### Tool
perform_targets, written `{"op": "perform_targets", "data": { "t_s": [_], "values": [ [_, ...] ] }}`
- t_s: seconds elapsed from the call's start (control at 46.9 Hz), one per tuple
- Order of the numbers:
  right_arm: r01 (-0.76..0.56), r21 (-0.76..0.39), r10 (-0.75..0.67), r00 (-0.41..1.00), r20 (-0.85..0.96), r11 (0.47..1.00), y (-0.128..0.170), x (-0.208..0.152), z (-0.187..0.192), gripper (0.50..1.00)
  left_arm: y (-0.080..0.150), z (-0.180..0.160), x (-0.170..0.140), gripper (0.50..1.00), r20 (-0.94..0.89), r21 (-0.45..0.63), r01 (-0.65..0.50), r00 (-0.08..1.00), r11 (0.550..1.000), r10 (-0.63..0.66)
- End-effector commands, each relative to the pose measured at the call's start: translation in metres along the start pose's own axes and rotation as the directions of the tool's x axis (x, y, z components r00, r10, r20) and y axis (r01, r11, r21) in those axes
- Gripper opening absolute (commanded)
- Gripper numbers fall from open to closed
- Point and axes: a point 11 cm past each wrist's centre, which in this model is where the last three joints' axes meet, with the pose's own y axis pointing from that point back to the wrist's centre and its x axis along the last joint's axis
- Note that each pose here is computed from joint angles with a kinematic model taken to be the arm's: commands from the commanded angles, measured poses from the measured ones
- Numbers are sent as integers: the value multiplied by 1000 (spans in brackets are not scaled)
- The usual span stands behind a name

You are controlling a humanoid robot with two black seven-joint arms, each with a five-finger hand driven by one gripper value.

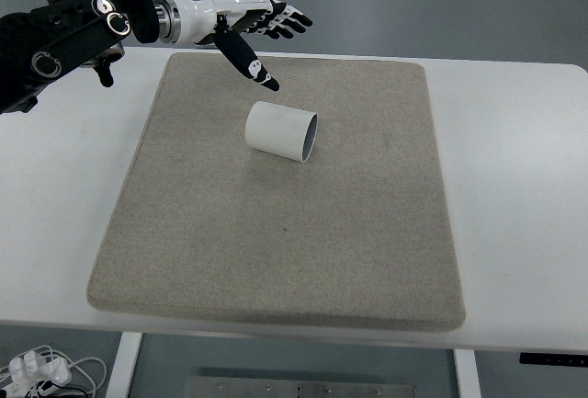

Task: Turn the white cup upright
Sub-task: 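Swing the left hand over the white cup lying on its side, then lower the left hand and close fingers around the cup's body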

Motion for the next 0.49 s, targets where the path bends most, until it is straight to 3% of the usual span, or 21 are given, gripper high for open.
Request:
{"op": "perform_targets", "data": {
  "t_s": [0.0,0.171,0.469],
  "values": [
    [1,0,-1,1000,0,1000,0,0,0,952,-3,-1,-8,992,82,29,34,996,999,-36],
    [1,0,-1,1000,0,1000,0,0,0,952,-9,-8,-22,981,224,105,87,969,991,-109],
    [1,0,-1,1000,0,1000,0,0,0,952,-27,0,-41,981,295,129,134,941,983,-167]
  ]
}}
